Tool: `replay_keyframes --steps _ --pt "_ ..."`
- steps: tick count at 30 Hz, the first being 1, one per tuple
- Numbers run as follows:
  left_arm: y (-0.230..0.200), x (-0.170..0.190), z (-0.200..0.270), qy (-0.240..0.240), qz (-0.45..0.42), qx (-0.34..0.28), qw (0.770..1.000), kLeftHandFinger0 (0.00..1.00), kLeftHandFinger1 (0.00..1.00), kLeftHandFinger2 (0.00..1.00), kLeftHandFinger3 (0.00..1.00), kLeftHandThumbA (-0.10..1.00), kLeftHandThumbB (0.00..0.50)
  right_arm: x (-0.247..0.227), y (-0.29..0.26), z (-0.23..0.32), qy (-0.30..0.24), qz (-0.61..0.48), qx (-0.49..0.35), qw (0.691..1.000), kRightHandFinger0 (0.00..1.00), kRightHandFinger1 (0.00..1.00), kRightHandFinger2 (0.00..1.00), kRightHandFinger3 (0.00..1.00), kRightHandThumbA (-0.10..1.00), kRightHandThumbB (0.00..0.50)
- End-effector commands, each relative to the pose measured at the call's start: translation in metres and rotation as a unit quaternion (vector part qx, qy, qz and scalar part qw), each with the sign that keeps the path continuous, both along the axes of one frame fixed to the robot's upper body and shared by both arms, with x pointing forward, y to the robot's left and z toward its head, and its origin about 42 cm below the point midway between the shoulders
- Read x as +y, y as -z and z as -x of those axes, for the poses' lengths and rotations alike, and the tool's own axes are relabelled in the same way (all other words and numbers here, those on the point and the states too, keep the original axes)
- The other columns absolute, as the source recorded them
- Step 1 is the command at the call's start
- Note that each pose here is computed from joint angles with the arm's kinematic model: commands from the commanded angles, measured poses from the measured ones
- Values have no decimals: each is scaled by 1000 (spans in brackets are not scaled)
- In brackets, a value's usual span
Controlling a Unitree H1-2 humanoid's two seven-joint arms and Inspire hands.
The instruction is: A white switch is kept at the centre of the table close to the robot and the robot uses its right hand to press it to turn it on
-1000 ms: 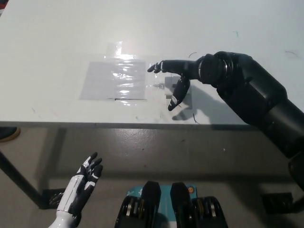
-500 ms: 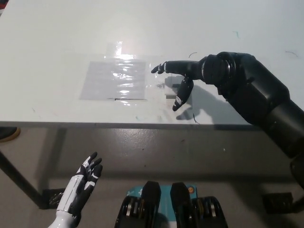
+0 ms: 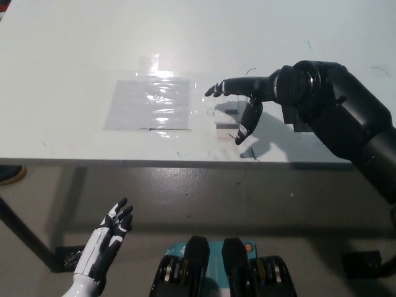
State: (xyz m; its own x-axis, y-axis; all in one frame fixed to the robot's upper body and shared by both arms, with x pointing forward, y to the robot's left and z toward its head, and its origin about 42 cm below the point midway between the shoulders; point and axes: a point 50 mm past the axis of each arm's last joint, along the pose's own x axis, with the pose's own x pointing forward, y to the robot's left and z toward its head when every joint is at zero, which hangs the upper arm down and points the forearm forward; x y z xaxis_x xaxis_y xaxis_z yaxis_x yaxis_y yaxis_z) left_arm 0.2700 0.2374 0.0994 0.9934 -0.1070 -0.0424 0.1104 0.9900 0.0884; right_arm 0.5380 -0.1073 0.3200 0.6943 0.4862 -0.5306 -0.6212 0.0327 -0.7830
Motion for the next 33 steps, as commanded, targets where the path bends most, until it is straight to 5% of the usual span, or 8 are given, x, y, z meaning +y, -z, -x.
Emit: replay_keyframes --steps 1,10,33 --pt "-11 1 -4 9 -3 -17 1000 1000 1000 1000 1000 824 40 -7 -24 -2 4 9 -18 1000 1000 1000 1000 1000 1000 268" --pt "-9 0 -4 7 -4 -16 1000 1000 1000 1000 1000 836 67 -13 -16 -2 3 12 -14 1000 1000 1000 1000 1000 1000 282" --pt "-13 3 -4 7 -4 -21 1000 1000 1000 1000 1000 826 32 -16 0 -3 15 5 3 1000 1000 1000 1000 1000 1000 261"
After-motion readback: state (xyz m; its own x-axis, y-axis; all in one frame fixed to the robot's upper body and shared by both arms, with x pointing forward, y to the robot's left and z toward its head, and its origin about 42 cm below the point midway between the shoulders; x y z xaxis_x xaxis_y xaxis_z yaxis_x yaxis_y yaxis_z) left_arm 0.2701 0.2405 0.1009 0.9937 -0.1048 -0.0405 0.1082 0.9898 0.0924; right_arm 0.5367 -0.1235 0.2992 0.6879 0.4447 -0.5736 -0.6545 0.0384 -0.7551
